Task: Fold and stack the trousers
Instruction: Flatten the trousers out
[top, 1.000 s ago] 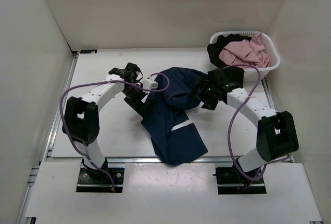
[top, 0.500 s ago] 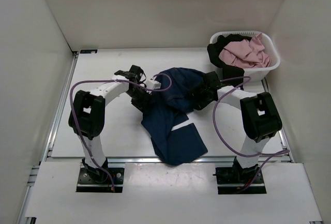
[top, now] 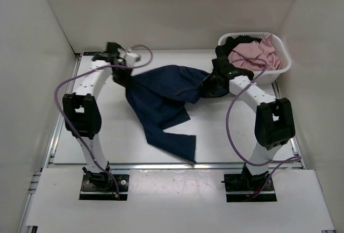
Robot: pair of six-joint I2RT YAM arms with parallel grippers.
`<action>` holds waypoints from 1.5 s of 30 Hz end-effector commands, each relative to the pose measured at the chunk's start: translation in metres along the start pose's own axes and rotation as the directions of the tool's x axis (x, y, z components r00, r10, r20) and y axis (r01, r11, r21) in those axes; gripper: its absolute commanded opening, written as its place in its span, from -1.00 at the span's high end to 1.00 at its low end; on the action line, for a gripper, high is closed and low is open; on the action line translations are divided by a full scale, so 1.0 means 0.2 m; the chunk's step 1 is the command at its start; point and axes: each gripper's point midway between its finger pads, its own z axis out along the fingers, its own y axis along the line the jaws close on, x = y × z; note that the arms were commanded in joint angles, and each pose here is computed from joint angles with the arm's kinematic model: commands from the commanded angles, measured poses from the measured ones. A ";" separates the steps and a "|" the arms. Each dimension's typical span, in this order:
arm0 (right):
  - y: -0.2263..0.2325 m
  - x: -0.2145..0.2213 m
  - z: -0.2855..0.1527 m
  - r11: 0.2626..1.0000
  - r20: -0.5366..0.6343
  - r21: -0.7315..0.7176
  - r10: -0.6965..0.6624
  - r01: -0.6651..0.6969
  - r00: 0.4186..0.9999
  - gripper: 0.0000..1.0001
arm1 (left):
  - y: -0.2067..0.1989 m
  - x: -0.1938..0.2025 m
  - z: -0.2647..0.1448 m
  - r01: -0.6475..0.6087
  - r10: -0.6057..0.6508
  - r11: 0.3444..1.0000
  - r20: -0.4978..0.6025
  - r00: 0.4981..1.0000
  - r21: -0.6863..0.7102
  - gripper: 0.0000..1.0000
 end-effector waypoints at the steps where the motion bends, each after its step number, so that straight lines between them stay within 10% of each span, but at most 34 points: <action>1: 0.21 -0.19 -0.37 0.976 0.169 -0.050 -0.202 0.213 0.965 1.00 | 0.47 -0.13 -0.66 -0.026 0.089 0.892 0.121 0.989 -0.452 0.72; 8: 0.04 -0.33 -0.76 0.934 0.260 0.111 -0.358 0.341 0.897 1.00 | 0.63 -0.16 -1.26 -0.233 0.289 0.541 -0.081 0.954 -0.808 0.72; 12: -0.13 -0.33 -0.90 0.909 0.218 0.207 -0.404 0.363 0.888 1.00 | 0.43 -0.12 -1.25 -0.392 0.408 0.498 -0.190 0.893 -0.773 0.72; 17: -0.28 -0.33 -1.02 0.857 0.163 0.314 -0.473 0.409 0.866 1.00 | -0.26 0.03 -0.77 -0.638 0.675 0.650 -0.072 0.734 -0.412 0.17; 20: -0.35 -0.33 -1.05 0.839 0.125 0.357 -0.478 0.410 0.870 1.00 | -0.47 0.19 -0.65 -0.624 0.633 0.761 -0.010 0.774 -0.177 -0.44; 23: -0.38 -0.28 -1.04 0.853 0.064 0.332 -0.447 0.403 0.892 0.08 | -0.40 0.29 -0.60 -0.577 0.570 0.796 -0.094 0.816 -0.185 -0.76; 28: -0.52 -0.19 -1.06 0.869 0.077 0.359 -0.391 0.340 0.917 -0.61 | -0.11 0.69 -0.59 -0.458 0.365 0.843 -0.325 0.873 -0.282 -0.89; 34: -0.84 0.00 -0.89 0.933 0.141 0.347 -0.154 0.097 0.978 -0.69 | -0.12 1.14 -0.38 -0.307 0.155 0.911 -0.462 0.873 -0.275 -0.91; 45: -1.22 0.33 -0.69 0.920 0.056 0.388 0.029 -0.049 0.998 -0.80 | -0.26 1.26 -0.05 -0.359 0.274 0.929 -0.485 0.830 -0.090 -1.00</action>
